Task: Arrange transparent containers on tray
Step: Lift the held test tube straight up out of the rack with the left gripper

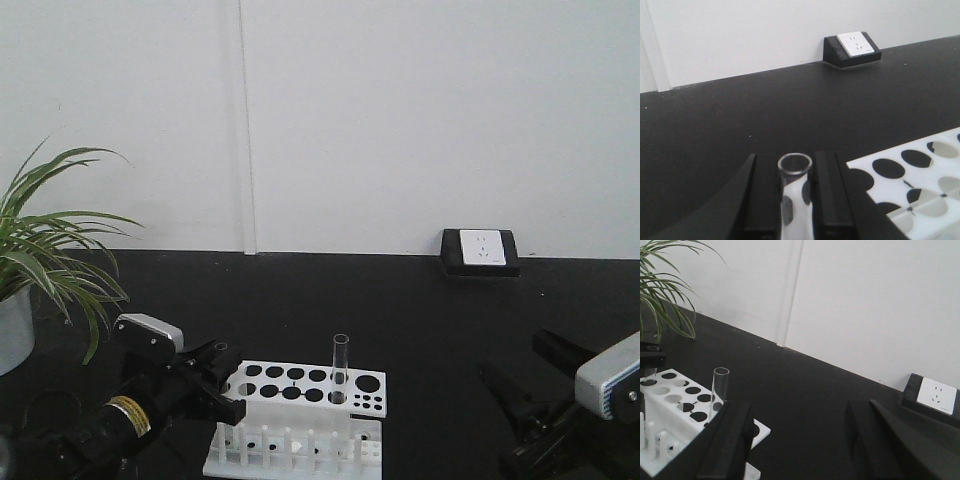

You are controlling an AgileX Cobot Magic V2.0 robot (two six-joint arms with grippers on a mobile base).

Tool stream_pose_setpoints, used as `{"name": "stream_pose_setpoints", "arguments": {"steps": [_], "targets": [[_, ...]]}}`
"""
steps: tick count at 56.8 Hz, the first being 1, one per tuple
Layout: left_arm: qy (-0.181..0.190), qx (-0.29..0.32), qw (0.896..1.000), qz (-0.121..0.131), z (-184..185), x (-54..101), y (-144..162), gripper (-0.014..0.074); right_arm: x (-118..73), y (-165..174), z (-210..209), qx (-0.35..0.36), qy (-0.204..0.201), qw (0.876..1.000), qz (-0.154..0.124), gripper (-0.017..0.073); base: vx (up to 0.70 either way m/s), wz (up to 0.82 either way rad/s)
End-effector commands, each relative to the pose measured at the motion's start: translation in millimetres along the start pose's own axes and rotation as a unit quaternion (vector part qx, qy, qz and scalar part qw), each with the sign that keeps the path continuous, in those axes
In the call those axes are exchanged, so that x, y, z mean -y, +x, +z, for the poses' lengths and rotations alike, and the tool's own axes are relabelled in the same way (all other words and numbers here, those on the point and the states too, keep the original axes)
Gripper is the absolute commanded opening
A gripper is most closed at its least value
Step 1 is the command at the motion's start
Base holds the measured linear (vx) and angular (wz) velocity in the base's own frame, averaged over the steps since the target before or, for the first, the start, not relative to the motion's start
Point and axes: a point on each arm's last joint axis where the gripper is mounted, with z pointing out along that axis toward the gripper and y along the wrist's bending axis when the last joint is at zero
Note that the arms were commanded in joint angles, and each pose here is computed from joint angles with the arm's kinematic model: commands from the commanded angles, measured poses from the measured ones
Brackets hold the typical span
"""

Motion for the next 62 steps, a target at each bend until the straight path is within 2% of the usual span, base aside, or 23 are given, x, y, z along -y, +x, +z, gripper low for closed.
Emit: {"name": "stream_pose_setpoints", "arguments": {"steps": [1, 19, 31, 38, 41, 48, 57, 62], "targets": [[0.009, 0.095, 0.995, 0.003, -9.4, 7.3, -54.1, -0.0008, 1.7, -20.8, -0.3, 0.064, -0.001, 0.998, -0.006, 0.0456, 0.00, 0.00], [0.007, 0.190, 0.981, 0.033, -60.6, 23.0, -144.5, -0.0006, 1.7, -20.9, -0.3, 0.064, -0.002, 0.998, -0.002, 0.0456, 0.00, 0.00], [-0.018, 0.178, 0.980, 0.088, -103.2, 33.5, -202.0, -0.0006, 0.7, -24.1, -0.3, 0.085, -0.008, 0.996, 0.005, 0.0456, 0.00, 0.00], [-0.038, 0.164, 0.984, 0.058, -129.6, 36.2, -219.6, -0.0006, -1.0, -19.2, 7.4, 0.098, -0.025, 0.994, 0.034, 0.0456, 0.00, 0.00], [-0.045, 0.162, 0.984, 0.059, -138.5, 37.3, -224.4, -0.0006, -1.9, -15.0, 14.9, 0.099, -0.037, 0.994, 0.035, 0.0456, 0.00, 0.00], [-0.047, 0.169, 0.981, 0.079, -152.0, 40.9, -232.5, -0.0006, -4.9, -8.0, 40.2, 0.096, -0.089, 0.991, 0.024, 0.0456, 0.00, 0.00], [-0.050, 0.164, 0.982, 0.079, -152.2, 40.5, -231.9, -0.0006, -6.0, -1.5, 78.5, 0.095, -0.160, 0.981, 0.057, 0.0456, 0.00, 0.00], [-0.051, 0.161, 0.982, 0.078, -151.4, 40.2, -231.2, -0.0006, -6.6, 2.4, 98.3, 0.093, -0.197, 0.974, 0.055, 0.0456, 0.00, 0.00]]}}
